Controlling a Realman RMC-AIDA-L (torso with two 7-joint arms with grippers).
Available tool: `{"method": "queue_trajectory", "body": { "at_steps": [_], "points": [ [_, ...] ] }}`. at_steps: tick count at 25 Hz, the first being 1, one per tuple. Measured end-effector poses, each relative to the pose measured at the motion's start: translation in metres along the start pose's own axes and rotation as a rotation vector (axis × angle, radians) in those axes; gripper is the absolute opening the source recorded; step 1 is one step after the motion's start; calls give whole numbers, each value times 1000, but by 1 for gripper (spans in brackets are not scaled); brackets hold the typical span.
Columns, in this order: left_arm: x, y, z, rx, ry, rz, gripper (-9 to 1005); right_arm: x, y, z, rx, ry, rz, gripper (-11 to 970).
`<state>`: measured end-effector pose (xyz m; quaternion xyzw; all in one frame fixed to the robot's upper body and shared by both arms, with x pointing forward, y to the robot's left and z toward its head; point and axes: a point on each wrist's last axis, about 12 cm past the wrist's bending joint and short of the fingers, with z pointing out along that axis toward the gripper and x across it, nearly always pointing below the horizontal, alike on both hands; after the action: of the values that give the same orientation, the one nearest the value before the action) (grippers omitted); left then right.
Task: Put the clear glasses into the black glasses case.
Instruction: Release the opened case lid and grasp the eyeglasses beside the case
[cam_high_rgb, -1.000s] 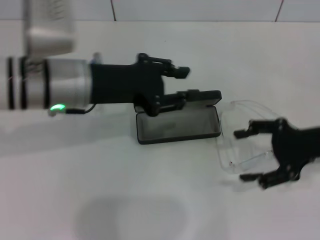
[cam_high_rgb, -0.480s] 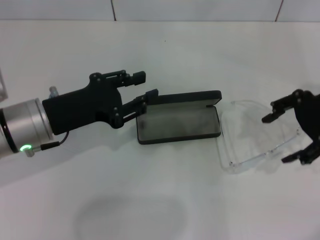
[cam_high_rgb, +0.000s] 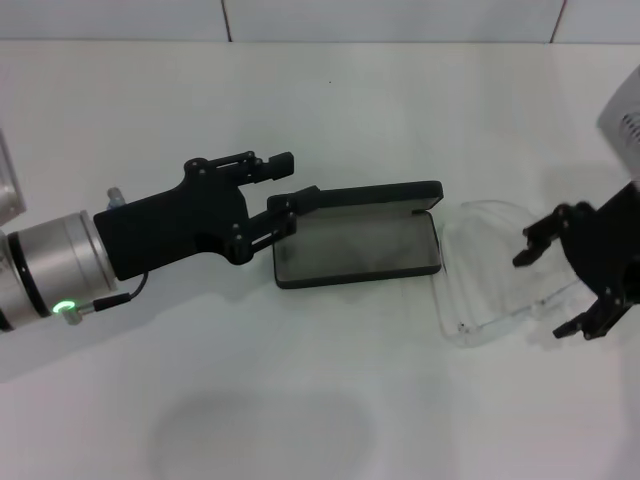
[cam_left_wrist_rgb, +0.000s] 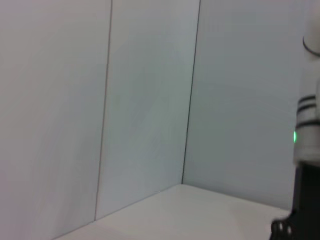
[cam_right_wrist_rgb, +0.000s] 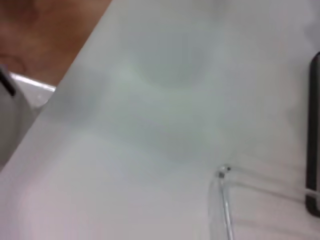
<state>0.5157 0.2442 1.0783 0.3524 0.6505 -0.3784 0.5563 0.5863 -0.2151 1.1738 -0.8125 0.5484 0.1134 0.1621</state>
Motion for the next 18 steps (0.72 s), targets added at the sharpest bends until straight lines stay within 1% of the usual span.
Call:
{"method": "queue_trajectory", "body": {
  "at_steps": [6, 9, 10, 15, 16, 18],
  "points": [
    [1, 1, 1, -1, -11, 1, 486, -5, -4, 22, -19, 62, -29, 850],
    [1, 1, 1, -2, -10, 2, 488, -9, -6, 34, -21, 81, -47, 749],
    [1, 1, 1, -3, -9, 2, 489, -9, -6, 34, -21, 81, -47, 716],
    [2, 2, 2, -5, -5, -3, 624, -14, -10, 41, -44, 75, -54, 529],
    [3, 2, 2, -6, -4, -4, 624, -15, -10, 41, -45, 70, -54, 491],
    [3, 2, 1, -8, -3, -5, 624, -15, -10, 41, -46, 64, -53, 380]
  ]
}}
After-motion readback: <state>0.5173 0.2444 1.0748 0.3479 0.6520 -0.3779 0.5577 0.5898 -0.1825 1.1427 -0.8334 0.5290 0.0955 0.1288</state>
